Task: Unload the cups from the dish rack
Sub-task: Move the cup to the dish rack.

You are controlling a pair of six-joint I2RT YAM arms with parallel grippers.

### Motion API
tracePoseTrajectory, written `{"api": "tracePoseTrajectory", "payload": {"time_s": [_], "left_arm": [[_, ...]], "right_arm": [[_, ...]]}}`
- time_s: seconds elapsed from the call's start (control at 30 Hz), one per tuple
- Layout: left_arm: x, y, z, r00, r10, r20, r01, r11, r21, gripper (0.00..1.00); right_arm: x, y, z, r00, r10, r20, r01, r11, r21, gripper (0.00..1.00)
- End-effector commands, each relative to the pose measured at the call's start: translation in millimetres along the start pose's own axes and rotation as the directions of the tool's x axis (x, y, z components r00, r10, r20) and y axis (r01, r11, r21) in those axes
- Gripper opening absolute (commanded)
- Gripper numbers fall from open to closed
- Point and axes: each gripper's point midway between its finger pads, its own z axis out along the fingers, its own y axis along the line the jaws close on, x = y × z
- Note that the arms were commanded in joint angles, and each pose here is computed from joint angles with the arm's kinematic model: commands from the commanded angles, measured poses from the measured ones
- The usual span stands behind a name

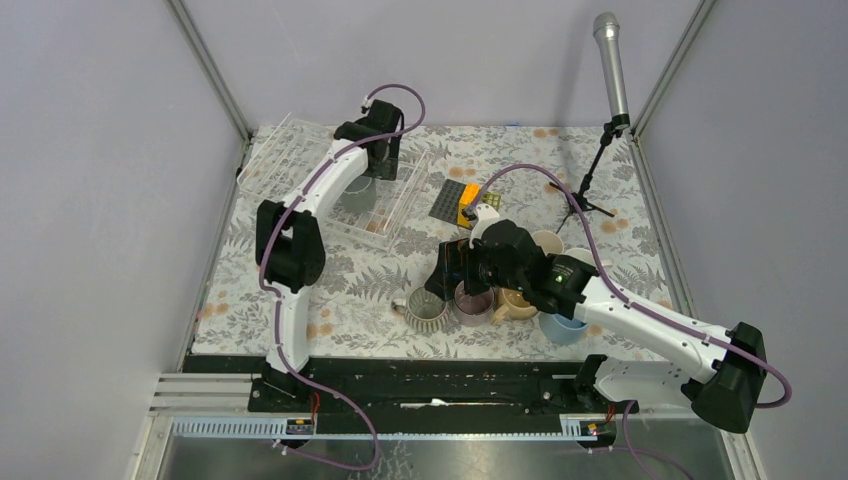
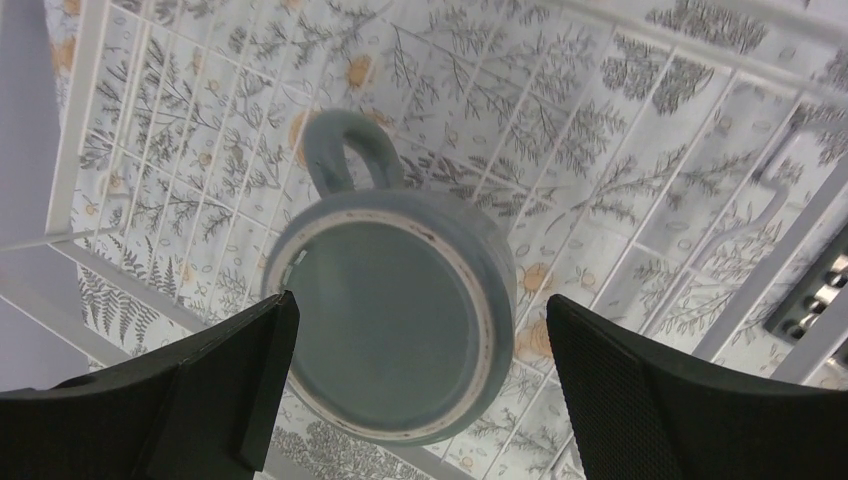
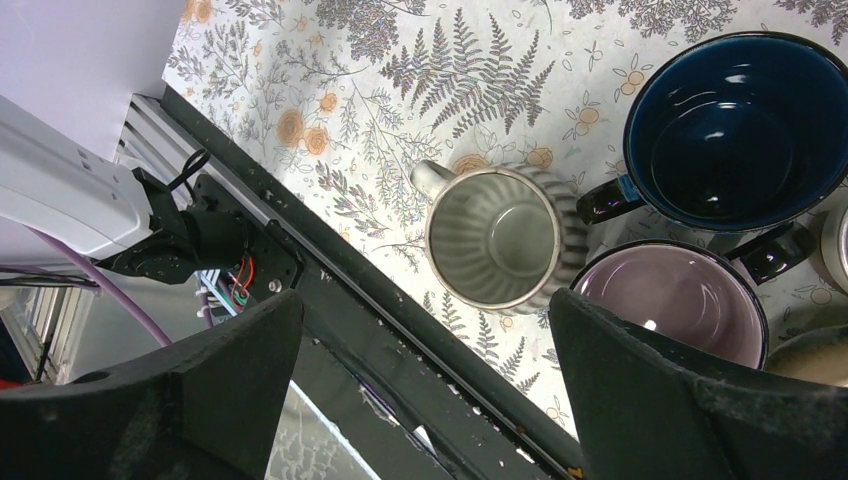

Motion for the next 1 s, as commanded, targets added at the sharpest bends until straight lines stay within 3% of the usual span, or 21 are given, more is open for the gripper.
{"api": "tracePoseTrajectory", "payload": {"time_s": [0.0, 0.67, 0.97], "left_arm": [[-10.0, 6.4, -28.4, 0.998, 0.028, 0.048, -0.029, 0.999, 0.018, 0.99], [20.9, 51.0, -41.8, 0.998, 0.067, 0.003, -0.065, 0.984, -0.163, 0.99], [21.0, 90.5, -44.2, 0.999, -0.034, 0.004, 0.034, 0.979, -0.2, 0.99]], "right_arm": [[-9.5, 3.4, -3.2, 0.999, 0.01, 0.046, -0.009, 1.0, -0.02, 1.0], [-5.6, 2.4, -3.2, 0.999, 0.011, 0.037, -0.01, 1.0, -0.025, 1.0], [-3.0, 0.3, -3.8, 0.999, 0.007, 0.036, -0.006, 1.0, -0.024, 1.0]]}}
